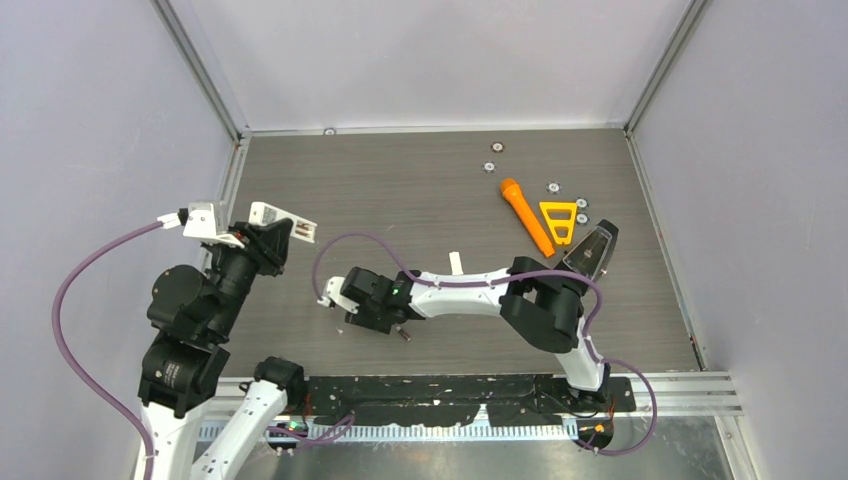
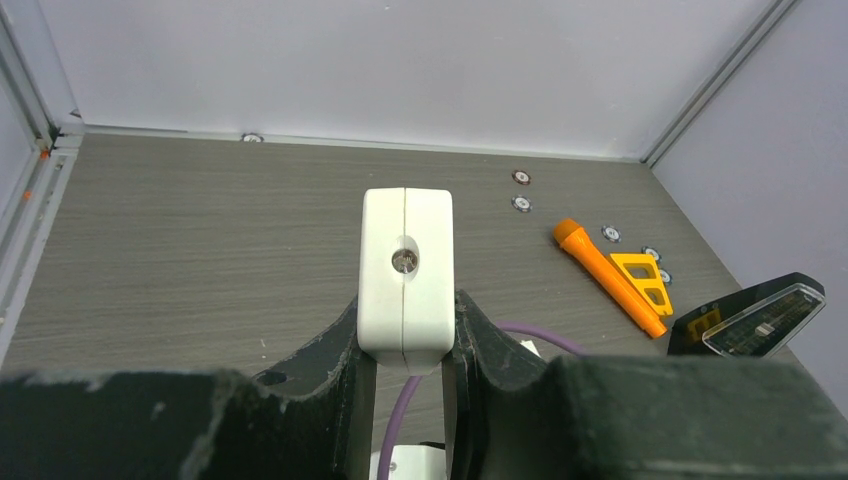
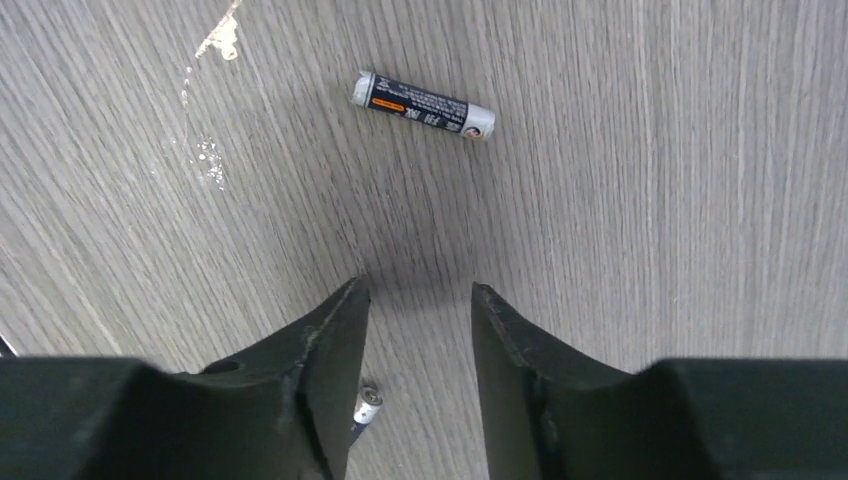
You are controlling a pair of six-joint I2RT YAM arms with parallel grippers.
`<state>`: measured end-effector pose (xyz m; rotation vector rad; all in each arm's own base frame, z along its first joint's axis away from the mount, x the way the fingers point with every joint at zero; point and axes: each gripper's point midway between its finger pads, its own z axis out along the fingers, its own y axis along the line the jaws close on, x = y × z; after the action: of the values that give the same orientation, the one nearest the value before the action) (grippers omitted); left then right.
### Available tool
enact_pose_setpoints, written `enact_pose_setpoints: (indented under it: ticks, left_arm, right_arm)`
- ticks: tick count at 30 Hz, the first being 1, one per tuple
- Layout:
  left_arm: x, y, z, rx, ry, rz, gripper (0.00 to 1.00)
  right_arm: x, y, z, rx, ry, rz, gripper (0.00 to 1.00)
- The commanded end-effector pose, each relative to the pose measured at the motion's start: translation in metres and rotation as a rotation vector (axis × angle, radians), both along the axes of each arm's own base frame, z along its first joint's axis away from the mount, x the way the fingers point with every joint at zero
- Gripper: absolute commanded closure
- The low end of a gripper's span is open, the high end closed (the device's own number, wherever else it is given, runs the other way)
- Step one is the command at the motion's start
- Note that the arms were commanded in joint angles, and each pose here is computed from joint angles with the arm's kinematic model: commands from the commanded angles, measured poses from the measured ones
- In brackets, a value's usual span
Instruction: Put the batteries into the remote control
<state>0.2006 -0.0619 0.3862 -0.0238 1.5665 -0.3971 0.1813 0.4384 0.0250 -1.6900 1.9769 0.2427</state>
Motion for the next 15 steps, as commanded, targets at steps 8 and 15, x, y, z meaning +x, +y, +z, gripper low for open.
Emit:
enact_pose_setpoints:
  ticks: [8, 15]
  left_arm:
    - [0.0, -0.002, 0.014, -0.014, -0.045, -0.015, 1.0]
    - [0.002, -0.004, 0.011, -0.012, -0.036, -0.021, 1.0]
  right_arm:
    - [-0.015, -0.033, 0.019, 0.054, 0.078, -0.264, 0.4]
    - [-0.026, -0.049, 0.003, 0.004, 0.124, -0.291, 0.48]
